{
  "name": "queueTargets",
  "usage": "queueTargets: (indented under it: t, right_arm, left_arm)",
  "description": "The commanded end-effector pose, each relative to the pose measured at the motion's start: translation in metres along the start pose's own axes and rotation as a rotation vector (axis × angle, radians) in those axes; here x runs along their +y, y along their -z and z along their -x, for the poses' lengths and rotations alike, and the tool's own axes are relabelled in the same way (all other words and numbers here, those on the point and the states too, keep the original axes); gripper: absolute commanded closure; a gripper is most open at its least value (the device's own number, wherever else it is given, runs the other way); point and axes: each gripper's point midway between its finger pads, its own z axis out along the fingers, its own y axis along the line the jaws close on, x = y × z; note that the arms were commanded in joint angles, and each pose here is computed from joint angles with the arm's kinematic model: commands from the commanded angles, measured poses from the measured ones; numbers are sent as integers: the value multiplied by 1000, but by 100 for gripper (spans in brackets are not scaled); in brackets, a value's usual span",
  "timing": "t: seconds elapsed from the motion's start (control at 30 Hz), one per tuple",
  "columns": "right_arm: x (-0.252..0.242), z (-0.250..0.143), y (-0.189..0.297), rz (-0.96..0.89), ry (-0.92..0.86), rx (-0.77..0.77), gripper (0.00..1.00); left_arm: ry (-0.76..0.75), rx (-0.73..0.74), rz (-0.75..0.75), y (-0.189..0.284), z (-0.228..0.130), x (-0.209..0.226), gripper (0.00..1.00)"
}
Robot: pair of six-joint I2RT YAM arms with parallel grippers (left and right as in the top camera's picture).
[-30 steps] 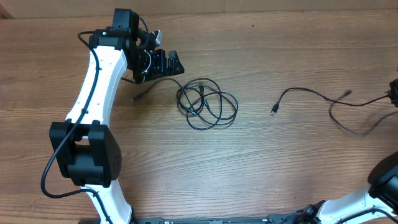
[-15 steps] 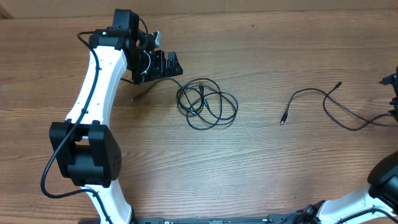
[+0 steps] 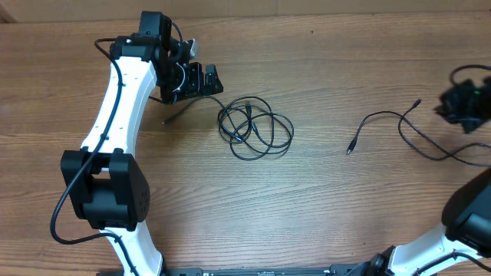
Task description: Untangle cables
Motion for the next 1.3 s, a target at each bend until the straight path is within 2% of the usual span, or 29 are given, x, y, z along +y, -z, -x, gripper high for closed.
queueTargets:
  t: [0.0, 0.3, 0.5, 0.67, 0.93, 1.17, 1.27]
  right_arm:
    - [31, -26, -10, 20, 130, 43, 96]
    - [69, -101, -59, 4, 330, 147, 96]
    - [70, -137, -97, -15, 435, 155, 96]
    - [41, -133, -110, -152, 450, 101, 96]
    - [4, -109, -103, -323, 425, 28, 96]
    - [2, -107, -103, -328, 408, 22, 96]
    - [13, -118, -106, -249, 385, 73, 96]
  left_arm:
    - [-7, -14, 18, 3, 3, 2, 0]
    - [-1, -11, 21, 2, 2, 0, 1]
    - [54, -15, 66, 0, 2, 4, 0]
    - [48, -6, 69, -1, -1, 1, 0]
    - [48, -7, 69, -1, -1, 1, 1]
    - [48, -7, 69, -1, 0, 1, 0]
    - [47, -11, 68, -1, 0, 1, 0]
